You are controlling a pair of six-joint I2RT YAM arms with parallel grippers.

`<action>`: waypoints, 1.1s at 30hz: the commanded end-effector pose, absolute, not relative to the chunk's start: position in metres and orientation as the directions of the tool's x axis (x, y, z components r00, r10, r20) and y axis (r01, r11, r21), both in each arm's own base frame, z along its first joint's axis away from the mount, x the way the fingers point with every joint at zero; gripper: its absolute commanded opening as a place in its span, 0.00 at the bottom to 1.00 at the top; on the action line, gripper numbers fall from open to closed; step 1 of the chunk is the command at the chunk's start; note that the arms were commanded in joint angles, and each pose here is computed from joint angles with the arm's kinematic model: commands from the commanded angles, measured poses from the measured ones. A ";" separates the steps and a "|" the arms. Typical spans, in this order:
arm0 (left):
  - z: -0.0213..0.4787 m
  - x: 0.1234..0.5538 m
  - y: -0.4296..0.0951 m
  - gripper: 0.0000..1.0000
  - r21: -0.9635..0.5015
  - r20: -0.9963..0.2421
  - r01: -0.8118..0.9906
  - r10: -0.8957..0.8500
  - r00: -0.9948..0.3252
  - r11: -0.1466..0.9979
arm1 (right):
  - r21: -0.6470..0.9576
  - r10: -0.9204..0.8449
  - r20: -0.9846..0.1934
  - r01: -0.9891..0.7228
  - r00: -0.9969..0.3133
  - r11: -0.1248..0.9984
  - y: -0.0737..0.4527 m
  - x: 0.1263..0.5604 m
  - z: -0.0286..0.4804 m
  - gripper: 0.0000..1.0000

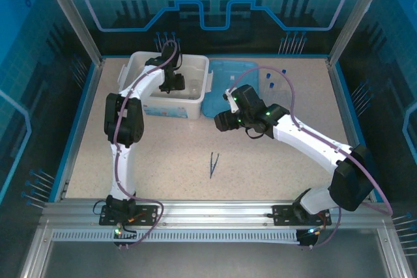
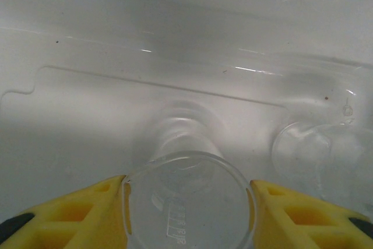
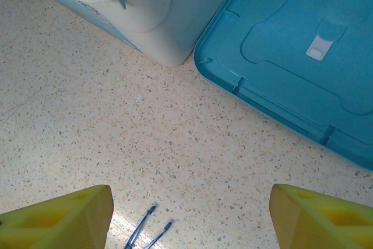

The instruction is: Organize the chemistry lab equipment

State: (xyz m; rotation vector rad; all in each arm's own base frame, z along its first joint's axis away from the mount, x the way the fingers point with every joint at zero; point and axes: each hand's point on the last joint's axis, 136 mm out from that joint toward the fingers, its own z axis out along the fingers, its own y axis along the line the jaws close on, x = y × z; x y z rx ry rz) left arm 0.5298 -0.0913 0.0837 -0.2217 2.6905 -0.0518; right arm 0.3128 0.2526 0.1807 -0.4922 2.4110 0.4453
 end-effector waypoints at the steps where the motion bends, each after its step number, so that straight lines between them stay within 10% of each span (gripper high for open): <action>1: 0.081 0.531 -0.090 0.53 -0.074 -0.402 -0.131 -0.150 -0.904 0.989 | 0.197 -0.227 -0.652 -0.450 -0.723 0.871 0.255 0.311 0.192 0.72; 33: 0.081 0.528 -0.092 0.68 -0.062 -0.401 -0.126 -0.140 -0.905 0.990 | 0.199 -0.216 -0.654 -0.441 -0.724 0.875 0.251 0.308 0.191 0.72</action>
